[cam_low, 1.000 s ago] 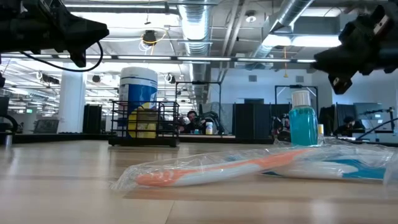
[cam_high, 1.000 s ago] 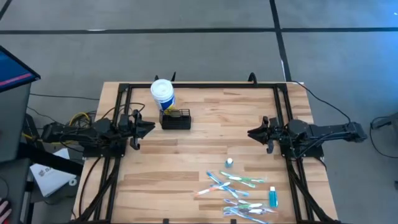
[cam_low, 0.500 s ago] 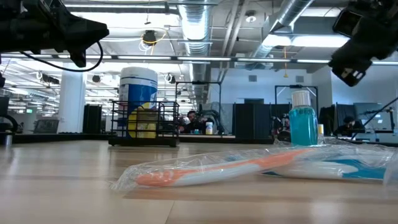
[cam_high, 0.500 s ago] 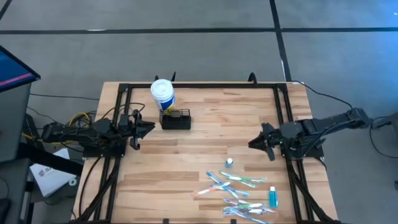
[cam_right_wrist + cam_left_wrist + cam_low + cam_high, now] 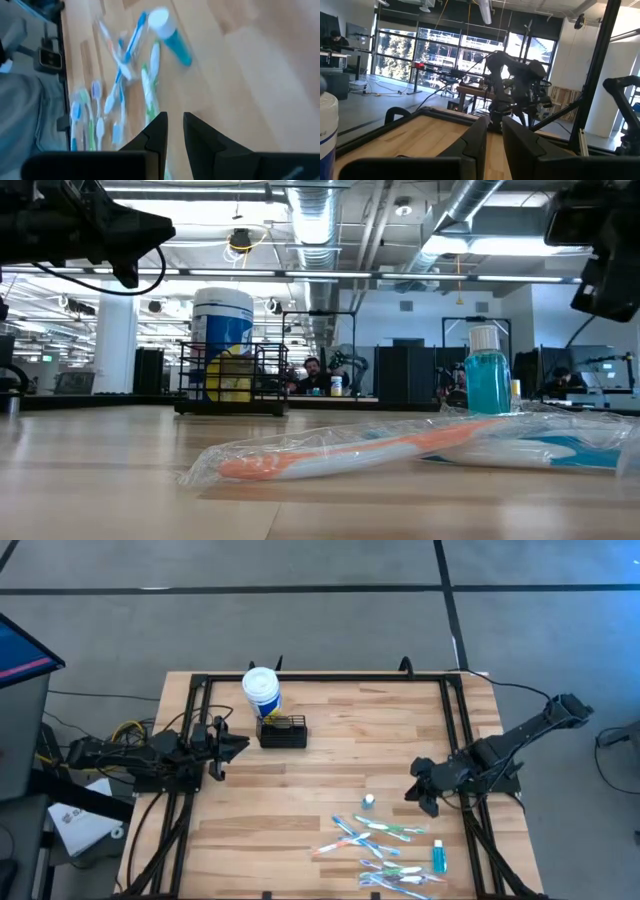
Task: Pick & Place toothbrushing station
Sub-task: Put the green toothbrush into the wire organizer
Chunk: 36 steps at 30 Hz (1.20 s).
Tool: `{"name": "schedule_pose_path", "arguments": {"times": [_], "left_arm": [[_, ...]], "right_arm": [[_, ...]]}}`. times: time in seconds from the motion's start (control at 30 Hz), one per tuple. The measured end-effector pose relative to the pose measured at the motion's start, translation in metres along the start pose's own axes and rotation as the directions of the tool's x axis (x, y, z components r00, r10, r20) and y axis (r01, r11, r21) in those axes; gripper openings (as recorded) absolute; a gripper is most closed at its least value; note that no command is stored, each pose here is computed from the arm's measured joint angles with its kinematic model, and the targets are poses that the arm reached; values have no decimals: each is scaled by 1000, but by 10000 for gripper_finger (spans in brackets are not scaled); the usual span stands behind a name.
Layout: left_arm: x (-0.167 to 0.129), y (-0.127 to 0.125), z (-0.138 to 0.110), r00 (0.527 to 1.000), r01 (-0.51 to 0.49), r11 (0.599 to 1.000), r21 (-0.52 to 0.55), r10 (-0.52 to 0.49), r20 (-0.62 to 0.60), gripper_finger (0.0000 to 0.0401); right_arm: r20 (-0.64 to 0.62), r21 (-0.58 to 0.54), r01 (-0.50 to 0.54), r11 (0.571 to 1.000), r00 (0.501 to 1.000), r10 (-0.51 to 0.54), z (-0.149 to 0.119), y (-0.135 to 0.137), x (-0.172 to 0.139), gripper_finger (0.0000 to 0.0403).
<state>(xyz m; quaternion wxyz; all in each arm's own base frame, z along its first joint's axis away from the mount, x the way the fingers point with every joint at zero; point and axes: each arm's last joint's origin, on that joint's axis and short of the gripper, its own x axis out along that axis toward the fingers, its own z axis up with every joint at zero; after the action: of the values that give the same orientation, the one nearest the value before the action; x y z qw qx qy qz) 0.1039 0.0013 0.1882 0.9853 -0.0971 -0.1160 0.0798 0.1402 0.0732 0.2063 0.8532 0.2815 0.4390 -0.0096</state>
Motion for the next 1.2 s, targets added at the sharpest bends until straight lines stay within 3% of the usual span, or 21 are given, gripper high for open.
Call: {"name": "schedule_pose_path", "arguments": {"times": [0.17, 0.4, 0.57, 0.8, 1.2], "left_arm": [[1, 0, -2, 1000, -3, 1000, 5, 3, -21, 57], [4, 0, -7, 998, -10, 1000, 16, 12, -65, 57], [6, 0, -8, 997, -11, 1000, 17, 12, -70, 57], [7, 0, -8, 997, -12, 1000, 21, 13, -75, 57], [7, 0, -7, 998, -10, 1000, 18, 11, -62, 57]], "right_arm": [[-147, 56, 39, 998, 989, -31, -7, 12, 16, 54], [-285, 53, 149, 987, 950, -128, -8, 30, 29, 54], [-330, 11, 202, 979, 925, -187, -4, 46, 36, 54], [-417, -74, 324, 943, 849, -325, -9, 54, 53, 54], [-456, -164, 370, 914, 793, -403, -13, 70, 78, 54]]}}
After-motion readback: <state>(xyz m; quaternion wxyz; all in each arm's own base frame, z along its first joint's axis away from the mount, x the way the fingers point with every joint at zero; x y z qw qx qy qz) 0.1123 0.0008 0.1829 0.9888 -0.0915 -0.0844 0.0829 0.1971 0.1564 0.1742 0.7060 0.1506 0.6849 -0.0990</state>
